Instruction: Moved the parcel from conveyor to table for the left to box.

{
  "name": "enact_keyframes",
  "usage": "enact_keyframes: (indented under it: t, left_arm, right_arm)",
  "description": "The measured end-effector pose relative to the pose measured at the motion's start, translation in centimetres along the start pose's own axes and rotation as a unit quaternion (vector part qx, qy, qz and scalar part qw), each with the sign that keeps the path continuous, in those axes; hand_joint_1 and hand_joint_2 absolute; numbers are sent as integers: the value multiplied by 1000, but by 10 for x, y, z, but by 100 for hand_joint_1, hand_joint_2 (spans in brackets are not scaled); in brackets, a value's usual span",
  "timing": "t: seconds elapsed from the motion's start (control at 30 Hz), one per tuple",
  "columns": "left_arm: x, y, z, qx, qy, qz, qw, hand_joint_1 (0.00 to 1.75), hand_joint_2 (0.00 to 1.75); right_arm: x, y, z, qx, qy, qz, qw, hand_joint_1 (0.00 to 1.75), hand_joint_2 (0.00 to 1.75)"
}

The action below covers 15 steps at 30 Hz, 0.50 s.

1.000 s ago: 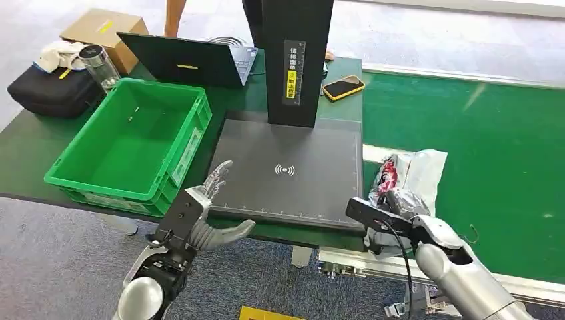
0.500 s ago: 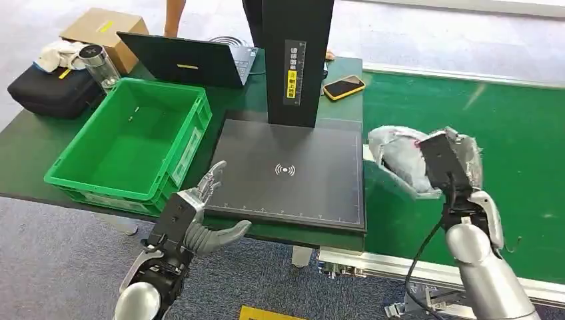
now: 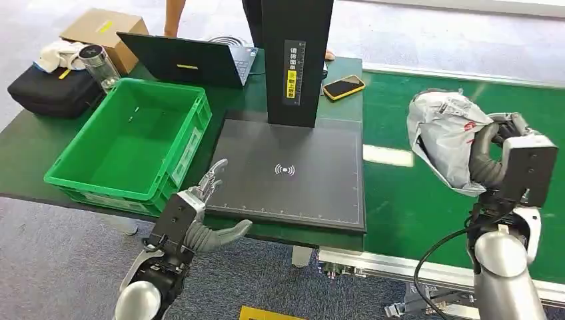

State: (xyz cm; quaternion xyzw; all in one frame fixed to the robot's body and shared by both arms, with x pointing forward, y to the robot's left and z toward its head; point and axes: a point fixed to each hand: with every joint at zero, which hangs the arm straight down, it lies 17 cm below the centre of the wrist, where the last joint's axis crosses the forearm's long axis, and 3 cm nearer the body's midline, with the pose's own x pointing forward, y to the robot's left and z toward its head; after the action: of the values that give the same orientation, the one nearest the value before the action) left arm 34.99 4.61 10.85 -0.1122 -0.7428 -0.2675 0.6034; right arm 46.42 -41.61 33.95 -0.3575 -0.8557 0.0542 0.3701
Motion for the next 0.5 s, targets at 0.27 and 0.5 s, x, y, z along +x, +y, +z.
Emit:
enact_keyframes:
  t: [0.27,0.5]
  left_arm:
    - [0,-1,2,2,-1,3,1000,0,175]
    - [1,-3,2,-3,-5,5,1000,0,175]
  right_arm:
    - [35,-22,-7,-61,-29,-153,986,175,175]
    - [64,-27,-3,-71,-56,-219,971,175,175]
